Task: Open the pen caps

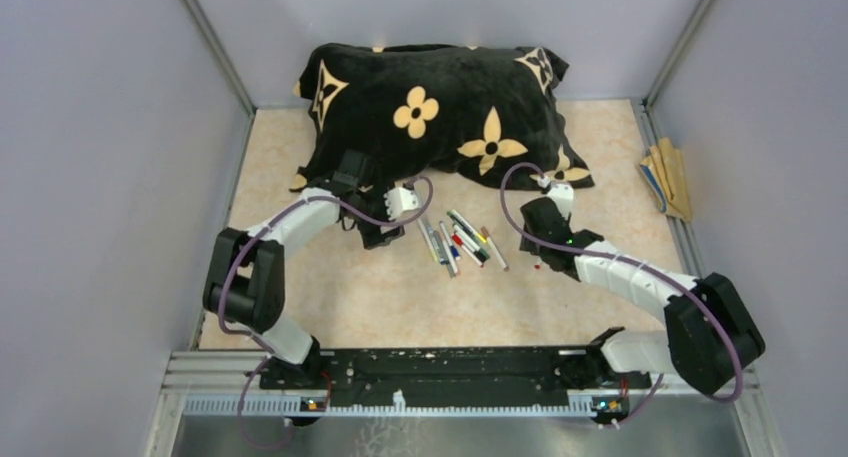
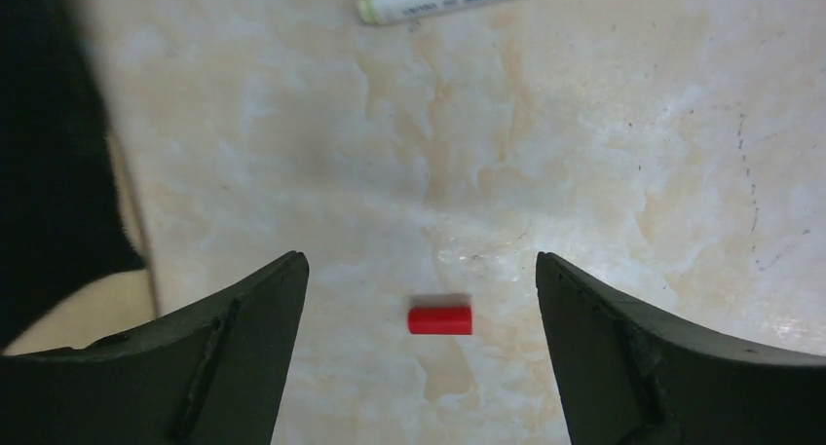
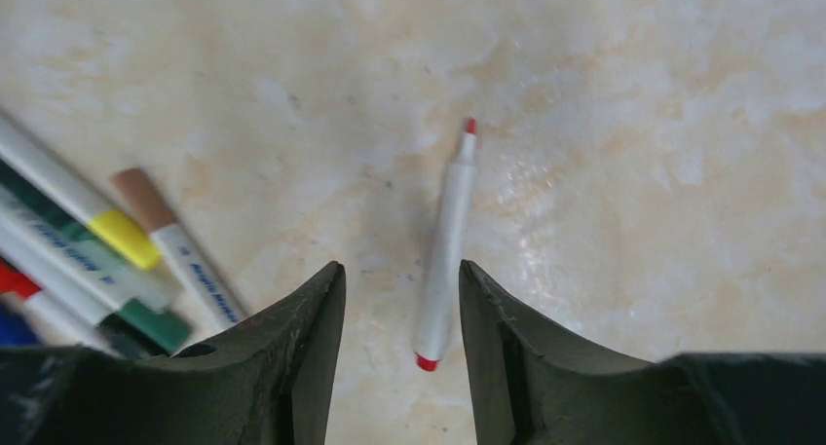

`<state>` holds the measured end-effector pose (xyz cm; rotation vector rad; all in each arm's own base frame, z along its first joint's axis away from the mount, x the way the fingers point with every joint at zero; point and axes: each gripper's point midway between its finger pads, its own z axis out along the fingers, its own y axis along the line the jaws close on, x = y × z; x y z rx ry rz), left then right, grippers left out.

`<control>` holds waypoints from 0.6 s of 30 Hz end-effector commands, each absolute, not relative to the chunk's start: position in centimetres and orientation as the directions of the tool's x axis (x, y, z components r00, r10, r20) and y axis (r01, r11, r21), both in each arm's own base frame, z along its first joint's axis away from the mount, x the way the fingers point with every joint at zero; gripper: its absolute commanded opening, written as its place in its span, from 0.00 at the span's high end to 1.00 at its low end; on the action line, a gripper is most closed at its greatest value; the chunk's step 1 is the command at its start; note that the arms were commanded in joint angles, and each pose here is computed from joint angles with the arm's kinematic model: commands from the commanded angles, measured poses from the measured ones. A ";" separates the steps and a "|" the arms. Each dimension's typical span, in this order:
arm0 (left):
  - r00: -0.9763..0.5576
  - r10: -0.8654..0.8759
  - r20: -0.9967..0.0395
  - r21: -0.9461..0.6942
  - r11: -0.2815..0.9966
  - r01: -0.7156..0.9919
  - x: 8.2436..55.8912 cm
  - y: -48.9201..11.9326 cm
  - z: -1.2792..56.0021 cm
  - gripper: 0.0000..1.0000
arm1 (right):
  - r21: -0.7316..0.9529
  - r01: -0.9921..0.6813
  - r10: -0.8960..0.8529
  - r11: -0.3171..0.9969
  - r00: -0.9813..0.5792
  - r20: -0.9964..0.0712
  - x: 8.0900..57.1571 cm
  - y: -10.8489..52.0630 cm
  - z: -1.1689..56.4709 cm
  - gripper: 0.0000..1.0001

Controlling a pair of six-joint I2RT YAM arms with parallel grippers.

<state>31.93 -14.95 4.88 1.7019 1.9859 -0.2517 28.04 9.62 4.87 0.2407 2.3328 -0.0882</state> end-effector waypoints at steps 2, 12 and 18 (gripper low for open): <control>-0.098 0.775 -0.624 0.159 0.249 0.955 32.9 -16.5 12.2 0.01 | 0.155 -0.043 0.099 0.987 -0.599 -0.795 31.0 14.5 11.6 0.45; -0.116 0.672 -0.732 0.130 0.305 0.943 32.9 -16.1 18.4 0.01 | 0.215 -0.326 -0.075 0.921 -0.690 -0.720 29.4 21.6 7.7 0.41; -0.236 0.798 -0.554 0.136 0.367 0.920 32.6 -8.0 11.6 0.05 | 0.201 -0.313 -0.086 0.928 -0.706 -0.703 29.1 21.2 6.1 0.45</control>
